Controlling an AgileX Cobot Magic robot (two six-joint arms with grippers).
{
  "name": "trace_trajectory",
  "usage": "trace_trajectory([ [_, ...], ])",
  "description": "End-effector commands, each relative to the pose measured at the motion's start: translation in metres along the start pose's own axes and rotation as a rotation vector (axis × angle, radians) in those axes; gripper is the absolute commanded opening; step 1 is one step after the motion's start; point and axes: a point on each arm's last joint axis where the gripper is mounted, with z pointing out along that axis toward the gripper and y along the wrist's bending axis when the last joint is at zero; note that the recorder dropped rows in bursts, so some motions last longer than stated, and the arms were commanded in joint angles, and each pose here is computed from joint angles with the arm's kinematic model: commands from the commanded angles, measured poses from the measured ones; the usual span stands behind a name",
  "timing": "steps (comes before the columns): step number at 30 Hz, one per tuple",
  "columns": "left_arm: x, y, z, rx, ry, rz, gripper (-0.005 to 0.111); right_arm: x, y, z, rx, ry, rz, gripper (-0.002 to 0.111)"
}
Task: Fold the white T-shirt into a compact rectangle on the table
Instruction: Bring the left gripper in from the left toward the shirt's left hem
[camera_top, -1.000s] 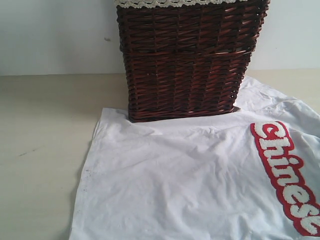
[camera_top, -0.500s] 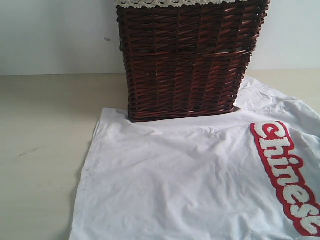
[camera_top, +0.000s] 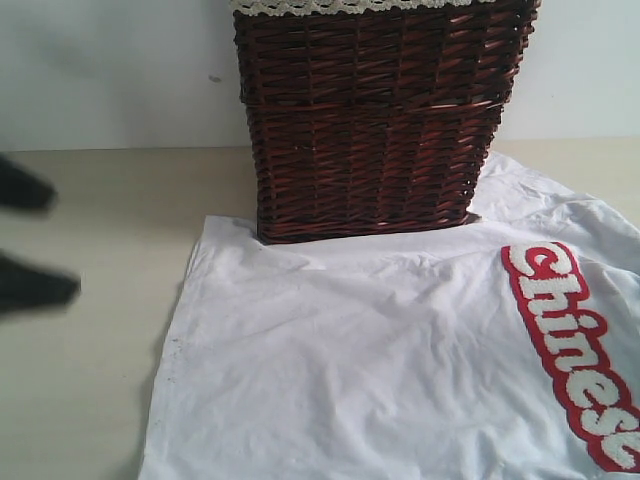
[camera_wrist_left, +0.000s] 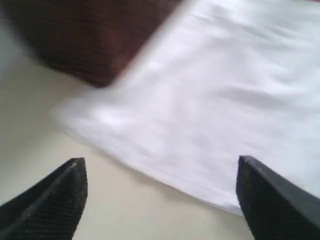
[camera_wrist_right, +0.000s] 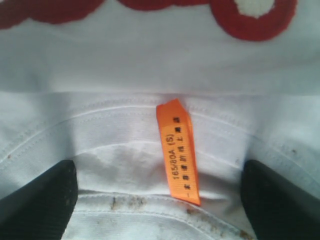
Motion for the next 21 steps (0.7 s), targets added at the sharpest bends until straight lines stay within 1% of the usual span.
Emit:
trace_trajectory([
  [1,0.024,-0.017,0.015,0.318,0.31,-0.092,0.078,0.009,0.01,0.022,-0.096,0.027,-0.003,0.084],
  [2,0.024,-0.013,0.016,0.278,0.311,-0.066,0.078,0.009,0.01,0.022,-0.096,0.027,-0.003,0.084],
  [3,0.024,-0.006,0.018,0.204,0.305,-0.051,0.078,0.009,0.009,0.022,-0.092,0.026,-0.001,0.084],
  [4,0.023,-0.003,0.018,0.178,0.306,-0.041,0.078,0.009,0.009,0.022,-0.092,0.026,-0.001,0.084],
  [6,0.022,0.0,0.014,0.173,0.333,-0.009,0.078,0.009,0.009,0.022,-0.092,0.026,-0.001,0.084],
  [7,0.02,0.003,0.014,0.14,0.323,-0.003,0.078,0.009,0.009,0.022,-0.092,0.026,-0.001,0.084],
  [12,0.017,0.016,0.016,-0.011,0.286,-0.042,0.078,0.009,0.009,0.022,-0.092,0.026,-0.001,0.084],
  [17,0.016,0.025,0.016,-0.11,0.275,-0.012,0.078,0.009,0.009,0.022,-0.092,0.026,-0.001,0.084],
  [19,0.016,0.027,0.015,-0.134,0.279,-0.033,0.078,0.009,0.009,0.022,-0.092,0.026,-0.001,0.084],
  [21,0.017,0.029,0.017,-0.149,0.271,-0.085,0.078,0.009,0.009,0.022,-0.092,0.026,-0.001,0.084],
])
